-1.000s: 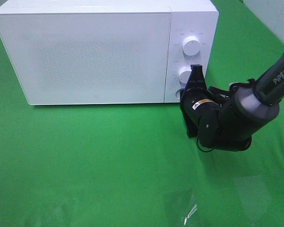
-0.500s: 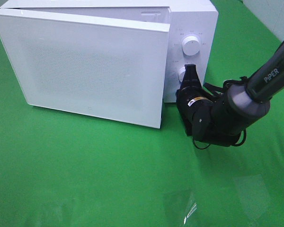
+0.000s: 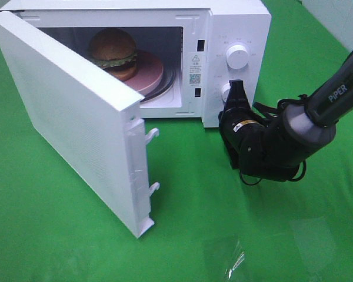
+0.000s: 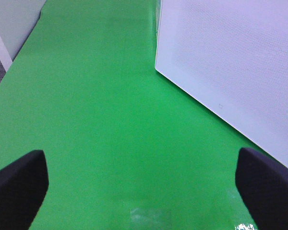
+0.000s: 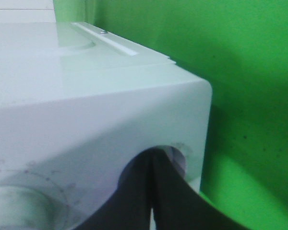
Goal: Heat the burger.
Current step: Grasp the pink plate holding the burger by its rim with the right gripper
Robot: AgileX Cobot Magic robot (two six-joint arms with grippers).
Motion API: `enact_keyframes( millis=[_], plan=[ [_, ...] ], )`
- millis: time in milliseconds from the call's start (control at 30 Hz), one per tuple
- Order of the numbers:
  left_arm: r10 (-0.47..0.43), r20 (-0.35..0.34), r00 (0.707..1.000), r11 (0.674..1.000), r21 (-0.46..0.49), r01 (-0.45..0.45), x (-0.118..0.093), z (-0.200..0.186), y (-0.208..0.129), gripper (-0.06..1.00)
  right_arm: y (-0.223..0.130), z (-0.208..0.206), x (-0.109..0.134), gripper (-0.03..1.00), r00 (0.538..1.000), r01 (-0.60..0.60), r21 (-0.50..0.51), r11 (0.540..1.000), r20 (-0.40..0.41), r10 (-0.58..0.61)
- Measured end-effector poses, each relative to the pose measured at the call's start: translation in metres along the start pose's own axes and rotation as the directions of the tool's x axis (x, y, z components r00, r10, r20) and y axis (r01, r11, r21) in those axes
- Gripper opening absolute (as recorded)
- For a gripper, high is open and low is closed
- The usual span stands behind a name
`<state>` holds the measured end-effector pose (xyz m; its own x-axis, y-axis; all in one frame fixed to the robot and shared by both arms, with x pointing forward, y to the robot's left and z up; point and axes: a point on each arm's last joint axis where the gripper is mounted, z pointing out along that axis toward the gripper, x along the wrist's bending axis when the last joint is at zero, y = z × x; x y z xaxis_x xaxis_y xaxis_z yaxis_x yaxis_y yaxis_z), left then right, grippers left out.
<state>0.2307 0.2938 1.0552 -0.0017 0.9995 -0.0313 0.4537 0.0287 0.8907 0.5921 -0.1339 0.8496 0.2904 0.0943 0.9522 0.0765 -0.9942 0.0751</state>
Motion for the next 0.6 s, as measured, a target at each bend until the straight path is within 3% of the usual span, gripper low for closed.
enact_keyframes(
  millis=[600],
  plan=[
    [0.0,0.0,1.0,1.0,0.0,0.0,0.0,0.0,0.0,0.98,0.002,-0.023,0.002,0.01,0.995,-0.094,0.052,0.994,-0.026,0.095]
  ],
)
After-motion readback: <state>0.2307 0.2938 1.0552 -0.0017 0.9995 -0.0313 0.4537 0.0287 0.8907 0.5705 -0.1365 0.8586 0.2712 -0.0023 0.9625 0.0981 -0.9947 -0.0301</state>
